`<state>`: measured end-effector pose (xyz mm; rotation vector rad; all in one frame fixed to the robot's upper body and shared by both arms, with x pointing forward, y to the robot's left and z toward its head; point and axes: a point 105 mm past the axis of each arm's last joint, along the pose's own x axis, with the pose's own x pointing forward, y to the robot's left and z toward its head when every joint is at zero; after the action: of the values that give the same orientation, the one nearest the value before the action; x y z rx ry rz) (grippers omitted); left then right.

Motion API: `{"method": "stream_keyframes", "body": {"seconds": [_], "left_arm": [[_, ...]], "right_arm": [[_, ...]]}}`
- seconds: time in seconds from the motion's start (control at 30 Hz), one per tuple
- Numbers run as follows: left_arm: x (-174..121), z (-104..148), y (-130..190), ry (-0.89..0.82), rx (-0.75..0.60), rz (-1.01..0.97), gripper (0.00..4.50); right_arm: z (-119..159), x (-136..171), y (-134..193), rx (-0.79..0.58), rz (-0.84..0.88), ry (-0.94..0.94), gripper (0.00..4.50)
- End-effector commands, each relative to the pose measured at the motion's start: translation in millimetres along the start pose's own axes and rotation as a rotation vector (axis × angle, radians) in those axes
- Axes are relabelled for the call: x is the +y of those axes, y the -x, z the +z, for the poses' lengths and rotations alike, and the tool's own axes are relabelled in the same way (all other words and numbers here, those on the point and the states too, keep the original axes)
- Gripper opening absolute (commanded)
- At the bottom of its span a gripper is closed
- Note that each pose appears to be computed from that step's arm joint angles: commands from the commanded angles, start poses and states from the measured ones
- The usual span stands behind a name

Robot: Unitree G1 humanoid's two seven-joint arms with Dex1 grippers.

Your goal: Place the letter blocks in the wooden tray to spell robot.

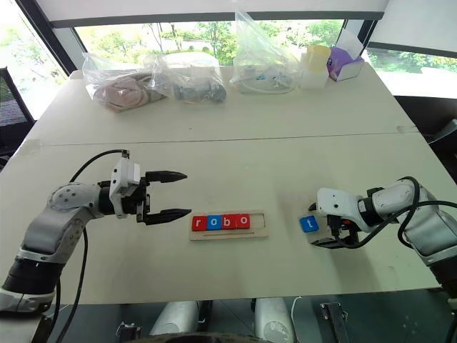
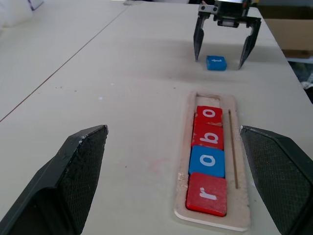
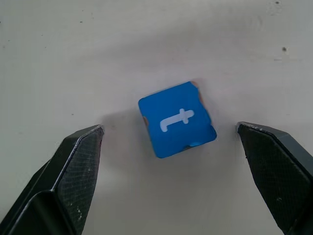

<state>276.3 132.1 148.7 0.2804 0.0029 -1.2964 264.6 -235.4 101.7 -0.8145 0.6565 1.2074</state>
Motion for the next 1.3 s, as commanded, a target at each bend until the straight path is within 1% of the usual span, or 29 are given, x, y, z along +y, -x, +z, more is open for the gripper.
{"method": "stream_keyframes", "body": {"seconds": [0.03, 0.13, 0.2, 0.27, 0.3, 0.37, 0.4, 0.47, 0.57, 0.67, 0.73, 0.83, 1.07, 1.3], "left_arm": [[-1, 12, 5, -0.039, -0.021, -0.008, 4.50], [-1, 14, 5, -0.042, -0.022, -0.009, 4.50], [-1, 15, 6, -0.043, -0.021, -0.009, 4.50], [-1, 15, 6, -0.044, -0.019, -0.008, 4.50], [-1, 15, 6, -0.044, -0.019, -0.007, 4.50], [0, 15, 7, -0.046, -0.016, -0.005, 4.50], [-1, 15, 7, -0.046, -0.015, -0.004, 4.50], [0, 15, 6, -0.046, -0.015, -0.002, 4.50], [0, 15, 6, -0.045, -0.014, 0.000, 4.50], [0, 16, 5, -0.044, -0.016, 0.003, 4.50], [0, 16, 4, -0.044, -0.018, 0.006, 4.50], [0, 17, 4, -0.045, -0.019, 0.009, 4.50], [-2, 16, 7, -0.039, -0.015, 0.027, 4.50], [-1, 17, 9, -0.030, -0.022, 0.056, 4.50]], "right_arm": [[4, -2, -3, -0.022, -0.007, -0.001, 4.46], [1, 0, -8, -0.022, -0.006, -0.003, 4.46], [1, 0, -10, -0.022, -0.007, -0.003, 3.92], [1, -1, -10, -0.023, -0.013, -0.002, 3.21], [2, -1, -10, -0.026, -0.017, -0.001, 2.60], [4, -4, -8, -0.030, -0.033, 0.004, 1.56], [7, -6, -6, -0.033, -0.041, 0.009, 1.12], [16, -9, -4, -0.051, -0.055, 0.023, 1.13], [46, -15, -5, -0.128, -0.078, 0.037, 1.13], [74, -6, -11, -0.184, -0.025, 0.060, 1.13], [84, 0, -16, -0.190, -0.001, 0.081, 1.13], [91, 5, -24, -0.191, 0.020, 0.101, 1.13], [96, 8, -42, -0.188, 0.034, 0.123, 1.13], [99, 9, -49, -0.185, 0.036, 0.148, 1.13]]}}
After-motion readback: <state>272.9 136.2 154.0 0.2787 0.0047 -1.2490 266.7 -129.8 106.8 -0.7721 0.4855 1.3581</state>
